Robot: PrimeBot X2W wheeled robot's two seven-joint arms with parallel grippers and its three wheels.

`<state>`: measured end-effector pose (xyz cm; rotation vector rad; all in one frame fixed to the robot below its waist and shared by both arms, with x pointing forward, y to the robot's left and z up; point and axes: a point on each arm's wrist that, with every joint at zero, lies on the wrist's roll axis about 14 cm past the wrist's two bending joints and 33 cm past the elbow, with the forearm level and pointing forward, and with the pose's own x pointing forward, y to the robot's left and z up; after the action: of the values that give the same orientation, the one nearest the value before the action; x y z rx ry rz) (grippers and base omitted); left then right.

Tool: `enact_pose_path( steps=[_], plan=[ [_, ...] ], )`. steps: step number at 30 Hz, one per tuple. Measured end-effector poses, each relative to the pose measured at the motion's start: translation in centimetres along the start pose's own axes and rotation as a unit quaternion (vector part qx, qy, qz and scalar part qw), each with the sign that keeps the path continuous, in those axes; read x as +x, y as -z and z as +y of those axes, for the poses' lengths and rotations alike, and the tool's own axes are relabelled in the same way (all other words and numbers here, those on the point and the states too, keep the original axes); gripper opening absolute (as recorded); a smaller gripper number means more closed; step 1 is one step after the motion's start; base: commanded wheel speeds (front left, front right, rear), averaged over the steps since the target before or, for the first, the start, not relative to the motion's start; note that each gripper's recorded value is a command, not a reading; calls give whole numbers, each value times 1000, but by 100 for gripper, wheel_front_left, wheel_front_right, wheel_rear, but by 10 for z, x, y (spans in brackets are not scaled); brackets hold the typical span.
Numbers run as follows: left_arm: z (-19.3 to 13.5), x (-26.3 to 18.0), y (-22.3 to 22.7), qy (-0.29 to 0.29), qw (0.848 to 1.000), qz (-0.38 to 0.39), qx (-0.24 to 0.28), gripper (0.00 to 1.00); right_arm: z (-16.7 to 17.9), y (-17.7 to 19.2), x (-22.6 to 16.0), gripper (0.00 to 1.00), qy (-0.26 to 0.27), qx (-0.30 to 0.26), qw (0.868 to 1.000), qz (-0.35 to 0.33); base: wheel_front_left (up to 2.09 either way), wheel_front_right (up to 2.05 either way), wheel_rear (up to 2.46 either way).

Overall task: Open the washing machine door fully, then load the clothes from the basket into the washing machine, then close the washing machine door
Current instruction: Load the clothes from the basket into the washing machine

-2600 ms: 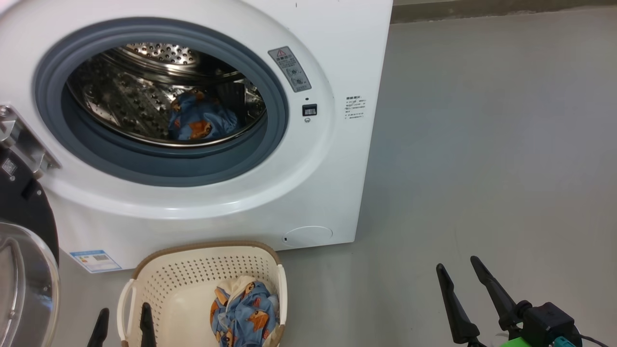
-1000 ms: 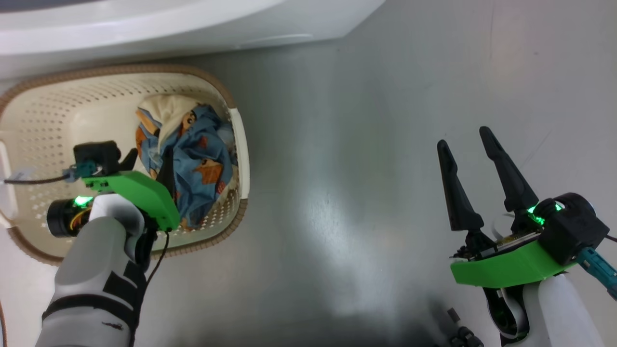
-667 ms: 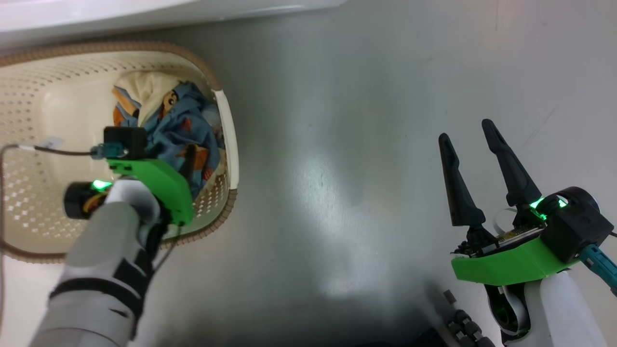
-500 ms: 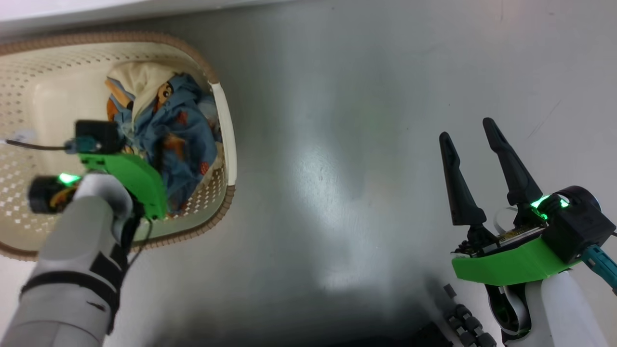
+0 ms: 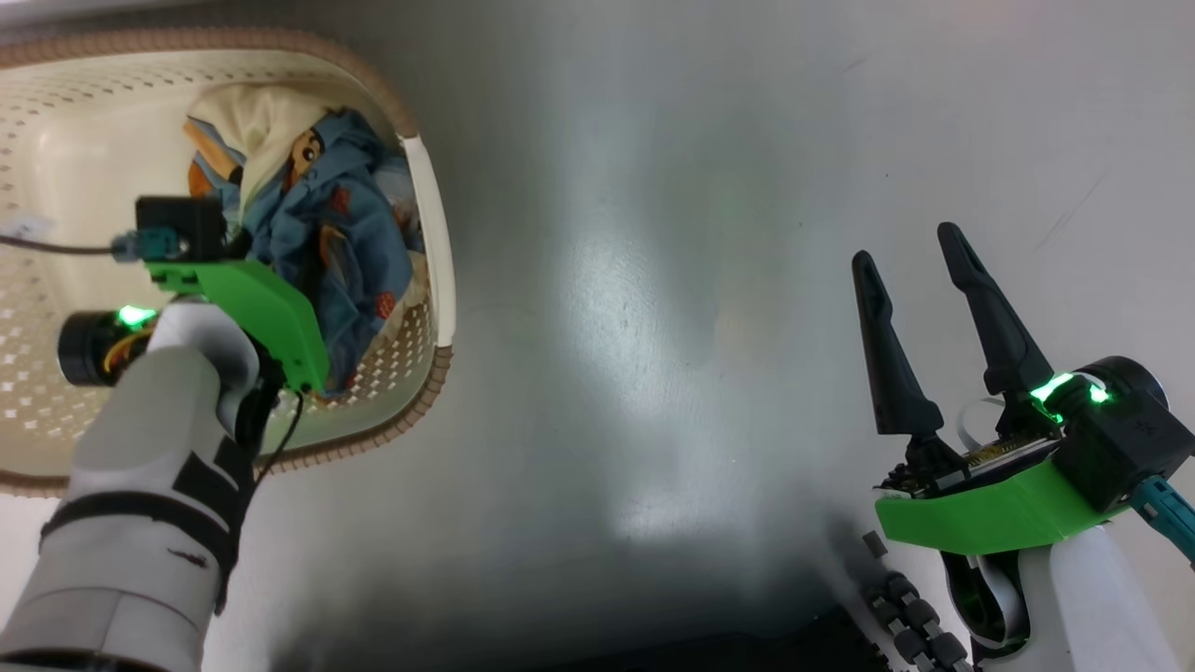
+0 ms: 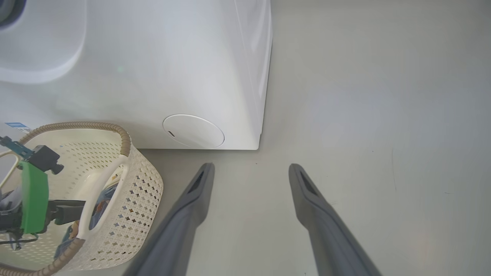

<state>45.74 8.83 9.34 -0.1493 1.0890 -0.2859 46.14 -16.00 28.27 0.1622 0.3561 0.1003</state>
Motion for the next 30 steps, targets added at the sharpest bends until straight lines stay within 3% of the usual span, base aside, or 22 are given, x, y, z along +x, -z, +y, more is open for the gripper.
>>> enact_pose_path(
  steps=[7,8,9,10,19,30],
  plan=[
    [-5,11,6,4,999,27,-30,100,-3,8,0,100,3,-4,1000,10,0,0,0],
    [-7,12,6,6,999,32,-42,80,-3,8,0,100,3,-4,1000,9,0,0,0],
    [-10,13,6,9,998,33,-47,29,-3,9,0,100,2,-3,1000,9,0,0,0],
    [-12,13,4,11,998,30,-52,0,-3,8,1,100,3,-4,1000,9,0,0,0],
    [-18,3,-27,21,997,-27,-68,0,0,-8,2,100,-1,-5,1000,-11,0,0,0],
    [-12,-39,-54,16,989,-123,-77,0,8,-49,1,100,-13,-11,998,-58,0,0,0]
  ],
)
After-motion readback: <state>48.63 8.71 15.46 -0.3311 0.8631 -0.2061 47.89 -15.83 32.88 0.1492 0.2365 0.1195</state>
